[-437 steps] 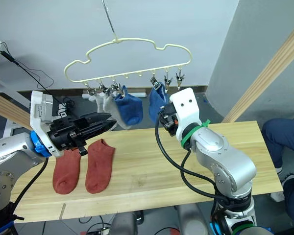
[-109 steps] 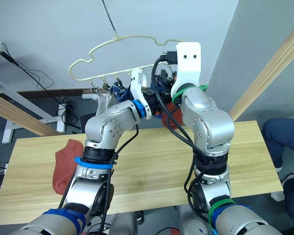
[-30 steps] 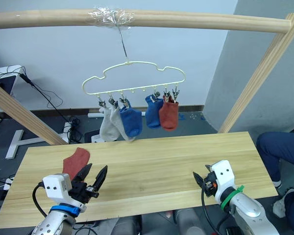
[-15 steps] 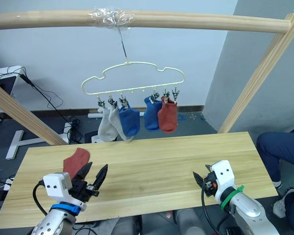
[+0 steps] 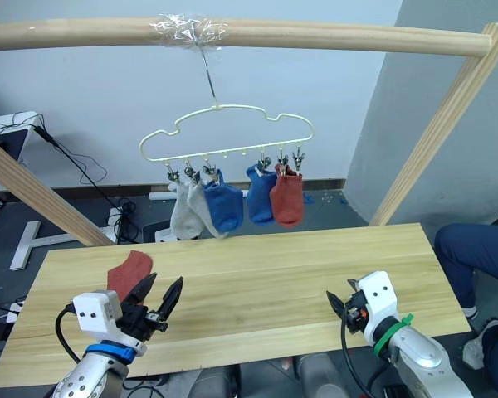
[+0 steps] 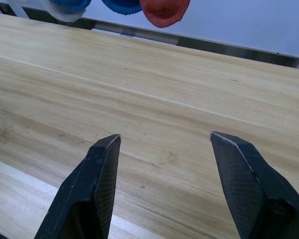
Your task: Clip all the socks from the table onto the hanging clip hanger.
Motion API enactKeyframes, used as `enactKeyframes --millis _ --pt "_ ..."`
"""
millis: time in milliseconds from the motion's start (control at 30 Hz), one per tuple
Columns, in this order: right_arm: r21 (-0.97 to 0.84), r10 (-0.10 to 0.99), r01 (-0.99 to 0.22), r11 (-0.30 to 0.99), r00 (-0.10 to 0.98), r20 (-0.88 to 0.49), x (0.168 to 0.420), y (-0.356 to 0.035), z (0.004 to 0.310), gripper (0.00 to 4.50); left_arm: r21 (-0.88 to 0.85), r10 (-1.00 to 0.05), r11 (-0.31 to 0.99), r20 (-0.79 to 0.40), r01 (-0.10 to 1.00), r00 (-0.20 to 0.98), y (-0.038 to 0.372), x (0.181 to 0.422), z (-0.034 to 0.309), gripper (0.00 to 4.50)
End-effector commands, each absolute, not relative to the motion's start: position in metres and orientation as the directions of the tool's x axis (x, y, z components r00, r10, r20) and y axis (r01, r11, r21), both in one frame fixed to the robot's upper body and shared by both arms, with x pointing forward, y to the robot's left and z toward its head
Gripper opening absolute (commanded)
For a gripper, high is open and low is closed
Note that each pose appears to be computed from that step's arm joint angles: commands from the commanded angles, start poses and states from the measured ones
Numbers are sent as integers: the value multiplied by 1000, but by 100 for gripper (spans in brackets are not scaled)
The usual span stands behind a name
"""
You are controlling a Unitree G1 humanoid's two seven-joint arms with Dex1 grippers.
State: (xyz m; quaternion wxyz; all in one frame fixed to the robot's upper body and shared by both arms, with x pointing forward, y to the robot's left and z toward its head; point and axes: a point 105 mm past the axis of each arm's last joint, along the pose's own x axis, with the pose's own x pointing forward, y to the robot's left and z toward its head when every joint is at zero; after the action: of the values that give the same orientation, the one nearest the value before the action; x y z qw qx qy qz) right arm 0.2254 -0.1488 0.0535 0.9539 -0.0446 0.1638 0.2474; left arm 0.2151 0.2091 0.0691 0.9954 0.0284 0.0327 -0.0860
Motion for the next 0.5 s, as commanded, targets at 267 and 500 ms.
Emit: enactKeyframes --millis 267,500 --pt "-24 463 -491 871 837 -292 227 -147 64 295 61 -180 981 -40 183 983 209 216 77 281" --pt "-22 463 -490 871 837 -292 227 -147 64 295 64 -183 981 -41 185 982 209 217 77 281"
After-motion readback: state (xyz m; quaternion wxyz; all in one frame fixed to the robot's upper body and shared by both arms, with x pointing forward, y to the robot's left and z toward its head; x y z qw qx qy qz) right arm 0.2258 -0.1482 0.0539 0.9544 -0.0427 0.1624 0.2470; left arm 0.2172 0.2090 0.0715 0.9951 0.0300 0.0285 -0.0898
